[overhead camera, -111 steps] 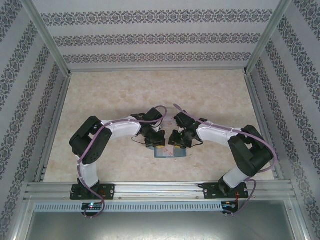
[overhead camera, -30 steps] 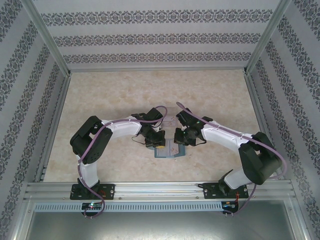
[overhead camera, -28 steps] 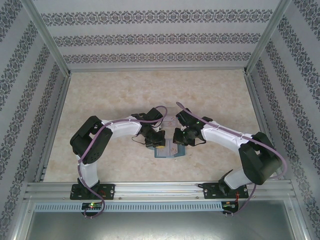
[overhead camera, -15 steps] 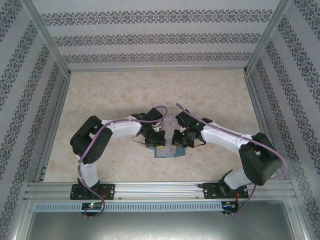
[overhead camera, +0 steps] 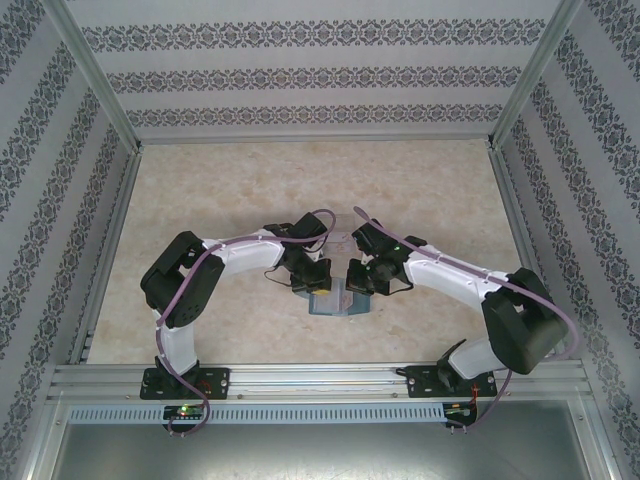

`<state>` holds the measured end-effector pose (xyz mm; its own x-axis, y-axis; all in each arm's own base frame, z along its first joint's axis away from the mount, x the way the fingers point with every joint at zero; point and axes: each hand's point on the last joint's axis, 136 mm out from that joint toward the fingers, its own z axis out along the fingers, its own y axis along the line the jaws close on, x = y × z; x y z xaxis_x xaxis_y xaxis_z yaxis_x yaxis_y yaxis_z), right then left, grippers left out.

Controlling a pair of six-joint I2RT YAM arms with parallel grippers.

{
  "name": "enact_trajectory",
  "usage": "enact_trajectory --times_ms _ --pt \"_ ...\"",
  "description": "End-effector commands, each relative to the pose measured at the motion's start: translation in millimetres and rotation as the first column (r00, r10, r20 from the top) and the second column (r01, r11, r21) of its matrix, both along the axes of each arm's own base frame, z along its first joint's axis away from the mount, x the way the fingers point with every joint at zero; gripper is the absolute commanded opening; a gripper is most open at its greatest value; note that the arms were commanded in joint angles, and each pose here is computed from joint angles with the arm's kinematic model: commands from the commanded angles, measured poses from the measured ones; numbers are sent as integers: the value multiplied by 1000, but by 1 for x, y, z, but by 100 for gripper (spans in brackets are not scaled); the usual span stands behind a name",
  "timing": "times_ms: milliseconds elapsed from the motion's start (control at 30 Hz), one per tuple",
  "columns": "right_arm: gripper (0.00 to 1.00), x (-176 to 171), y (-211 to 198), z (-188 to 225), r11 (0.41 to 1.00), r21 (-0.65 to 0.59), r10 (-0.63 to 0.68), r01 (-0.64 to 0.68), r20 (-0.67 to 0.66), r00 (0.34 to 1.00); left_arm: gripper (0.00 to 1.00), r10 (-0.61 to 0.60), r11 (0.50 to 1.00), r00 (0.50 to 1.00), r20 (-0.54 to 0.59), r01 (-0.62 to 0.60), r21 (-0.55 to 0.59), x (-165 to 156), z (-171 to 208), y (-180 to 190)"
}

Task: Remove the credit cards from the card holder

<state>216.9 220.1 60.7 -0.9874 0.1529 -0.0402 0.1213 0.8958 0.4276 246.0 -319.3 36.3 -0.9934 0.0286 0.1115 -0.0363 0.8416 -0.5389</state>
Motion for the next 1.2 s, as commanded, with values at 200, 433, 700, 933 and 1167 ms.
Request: enact_trajectory --times_ms 200,433,700,933,1167 --pt "4 9 -6 23 999 -29 46 -44 73 996 1 -7 1000 998 66 8 -12 5 30 -1" --pt "0 17 -3 38 969 -67 248 -240 166 955 2 56 998 994 99 -54 -24 12 37 18" --pt "0 20 -4 46 833 -149 553 -533 194 810 3 100 995 992 79 -99 -15 11 25 40" --pt "0 29 -1 45 564 -281 826 -776 204 526 4 110 994 992 67 -109 -12 7 16 47" --pt "0 33 -1 50 297 -309 954 -903 139 266 4 121 993 991 51 -120 -19 2 10 52"
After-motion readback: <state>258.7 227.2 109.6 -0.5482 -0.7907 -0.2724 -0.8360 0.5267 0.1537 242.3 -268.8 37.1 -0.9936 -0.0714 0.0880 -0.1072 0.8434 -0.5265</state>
